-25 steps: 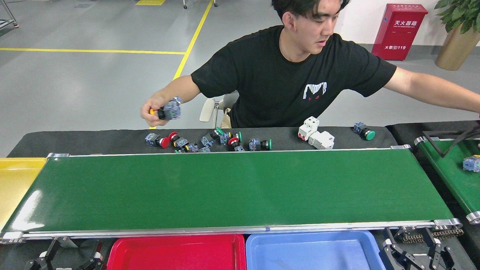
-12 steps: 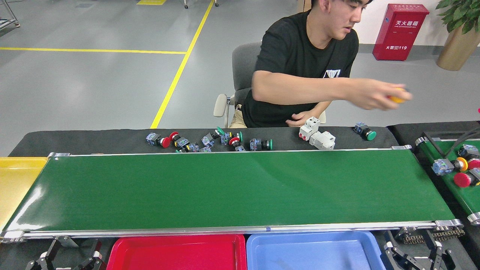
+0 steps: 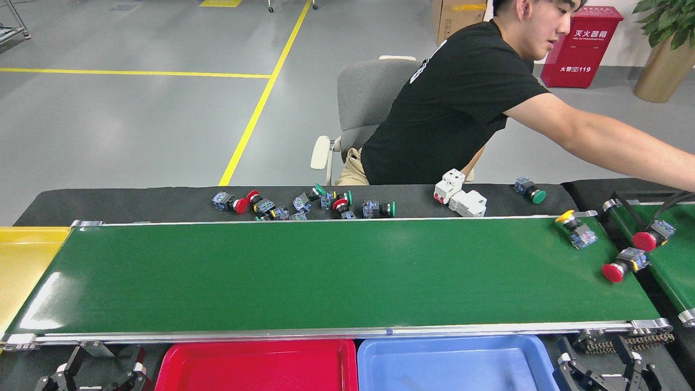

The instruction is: Pick switch part from conveyor to tray

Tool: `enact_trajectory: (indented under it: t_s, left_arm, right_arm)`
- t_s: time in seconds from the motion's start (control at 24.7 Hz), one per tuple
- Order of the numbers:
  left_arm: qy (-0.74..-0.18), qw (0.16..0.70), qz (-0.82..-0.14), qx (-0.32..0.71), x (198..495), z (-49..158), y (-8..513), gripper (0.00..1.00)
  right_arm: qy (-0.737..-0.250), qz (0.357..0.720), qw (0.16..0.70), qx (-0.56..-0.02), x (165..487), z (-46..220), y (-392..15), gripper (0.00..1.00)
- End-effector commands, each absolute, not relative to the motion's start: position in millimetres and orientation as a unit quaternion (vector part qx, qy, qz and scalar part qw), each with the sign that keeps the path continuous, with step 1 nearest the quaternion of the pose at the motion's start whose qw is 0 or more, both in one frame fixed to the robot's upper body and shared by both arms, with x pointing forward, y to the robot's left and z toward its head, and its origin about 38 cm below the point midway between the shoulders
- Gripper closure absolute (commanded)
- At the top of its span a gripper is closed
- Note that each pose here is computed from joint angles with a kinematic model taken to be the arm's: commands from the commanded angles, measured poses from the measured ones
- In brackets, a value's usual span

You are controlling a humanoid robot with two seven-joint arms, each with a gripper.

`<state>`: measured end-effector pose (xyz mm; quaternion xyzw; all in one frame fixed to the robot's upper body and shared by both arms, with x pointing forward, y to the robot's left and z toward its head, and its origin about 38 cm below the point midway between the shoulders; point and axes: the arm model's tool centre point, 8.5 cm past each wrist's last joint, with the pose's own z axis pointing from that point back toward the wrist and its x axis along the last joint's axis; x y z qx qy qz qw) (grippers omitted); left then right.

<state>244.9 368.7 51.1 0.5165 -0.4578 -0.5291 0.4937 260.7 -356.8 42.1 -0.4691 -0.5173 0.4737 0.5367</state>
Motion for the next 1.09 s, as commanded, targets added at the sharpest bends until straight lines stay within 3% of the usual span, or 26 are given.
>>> enact_trajectory:
  t_s: [0.0,0.2,0.49,1.05]
  left_arm:
    - [-0.464,0.482,-0.522,0.528,248,59,372,0.0]
    - [-0.465,0.48,-0.52,0.532,248,61,373,0.0]
    - [-0.465,0.475,-0.525,0.532,250,63,374,0.0]
    - [-0.483,0.464,-0.538,0.512,266,60,368,0.0]
  right_arm:
    - [-0.514,0.472,0.536,-0.475,267,48,-362,0.01]
    - [-0.476,0.456,0.571,-0.489,295,49,-376,0.01]
    - [-0.459,0.447,0.591,-0.489,341,63,-384,0.01]
    - [-0.438,0.452,0.63,-0.455,423,51,-361,0.01]
